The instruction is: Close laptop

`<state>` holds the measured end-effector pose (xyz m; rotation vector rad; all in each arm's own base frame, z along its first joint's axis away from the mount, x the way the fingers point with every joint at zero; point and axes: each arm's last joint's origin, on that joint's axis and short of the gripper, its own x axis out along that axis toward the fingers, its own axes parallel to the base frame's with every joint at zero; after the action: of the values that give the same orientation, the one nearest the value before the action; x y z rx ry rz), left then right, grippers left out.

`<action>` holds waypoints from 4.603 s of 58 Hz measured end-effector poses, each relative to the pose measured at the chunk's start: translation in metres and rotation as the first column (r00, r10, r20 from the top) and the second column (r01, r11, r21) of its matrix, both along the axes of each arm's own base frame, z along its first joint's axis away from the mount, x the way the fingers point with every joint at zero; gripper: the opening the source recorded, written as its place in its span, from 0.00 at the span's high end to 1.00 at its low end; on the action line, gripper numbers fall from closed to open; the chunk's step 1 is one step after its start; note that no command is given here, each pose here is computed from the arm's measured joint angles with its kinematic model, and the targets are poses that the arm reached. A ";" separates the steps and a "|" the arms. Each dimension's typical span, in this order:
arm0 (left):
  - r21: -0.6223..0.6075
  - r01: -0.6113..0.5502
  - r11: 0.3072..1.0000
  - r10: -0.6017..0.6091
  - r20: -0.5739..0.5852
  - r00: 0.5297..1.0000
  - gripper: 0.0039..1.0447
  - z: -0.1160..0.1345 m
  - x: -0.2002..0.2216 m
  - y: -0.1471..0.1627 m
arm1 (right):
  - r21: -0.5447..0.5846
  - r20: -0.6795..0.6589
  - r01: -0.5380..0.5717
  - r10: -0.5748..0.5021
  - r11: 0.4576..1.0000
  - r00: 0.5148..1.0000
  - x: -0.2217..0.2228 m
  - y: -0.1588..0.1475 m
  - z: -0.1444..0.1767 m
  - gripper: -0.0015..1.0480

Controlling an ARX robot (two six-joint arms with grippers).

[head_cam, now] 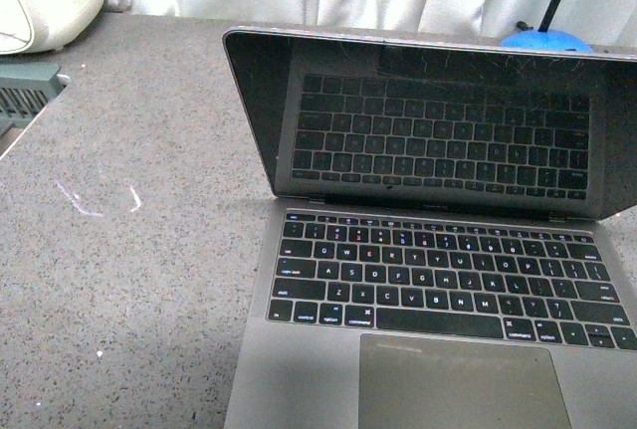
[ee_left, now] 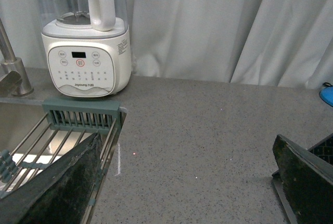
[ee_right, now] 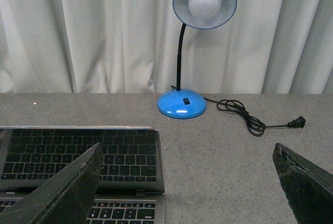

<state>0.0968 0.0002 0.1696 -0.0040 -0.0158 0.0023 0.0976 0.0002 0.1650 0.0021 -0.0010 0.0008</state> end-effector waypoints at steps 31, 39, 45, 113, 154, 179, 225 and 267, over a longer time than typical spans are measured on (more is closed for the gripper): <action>-0.090 -0.070 0.994 0.062 -0.083 0.995 0.89 -0.002 0.000 -0.001 | 0.038 -0.030 0.047 -0.045 0.998 0.999 0.000 0.000 -0.001 0.88; -0.312 -0.131 0.941 0.098 -0.117 0.988 0.96 -0.003 0.002 -0.010 | 0.301 -0.083 0.194 -0.177 0.934 0.981 0.001 0.001 -0.004 0.99; -0.341 -0.132 0.931 0.109 -0.087 0.990 0.96 0.003 0.002 -0.015 | 0.356 -0.073 0.178 -0.162 0.917 0.984 0.001 0.003 0.000 0.99; -0.137 0.421 0.897 -0.443 -0.277 0.853 0.96 0.078 0.179 -0.107 | -0.045 -0.387 -0.521 0.466 0.852 0.796 0.212 0.009 0.065 0.99; -0.041 0.686 0.726 -0.607 -0.507 0.612 0.96 0.043 0.211 -0.170 | 0.062 -0.513 -0.684 0.611 0.727 0.603 0.230 0.039 0.025 0.99; -0.128 0.772 0.623 -0.672 -0.594 0.444 0.96 0.028 0.151 -0.160 | 0.208 -0.606 -0.542 0.542 0.815 0.582 0.174 0.040 0.012 0.99; -0.215 0.719 0.661 -0.613 -0.707 0.352 0.96 -0.010 0.074 -0.143 | 0.318 -0.780 0.036 0.240 0.947 0.577 0.081 0.043 -0.033 0.99; -0.175 0.005 0.985 -0.041 -0.199 0.979 0.96 0.013 0.060 -0.040 | 0.008 -0.088 0.012 -0.011 1.000 0.996 0.043 0.022 -0.008 0.99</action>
<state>0.1569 -0.0400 0.1826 -0.1784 0.1882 -0.0192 0.1408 0.0226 0.1571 0.0109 0.0870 -0.0112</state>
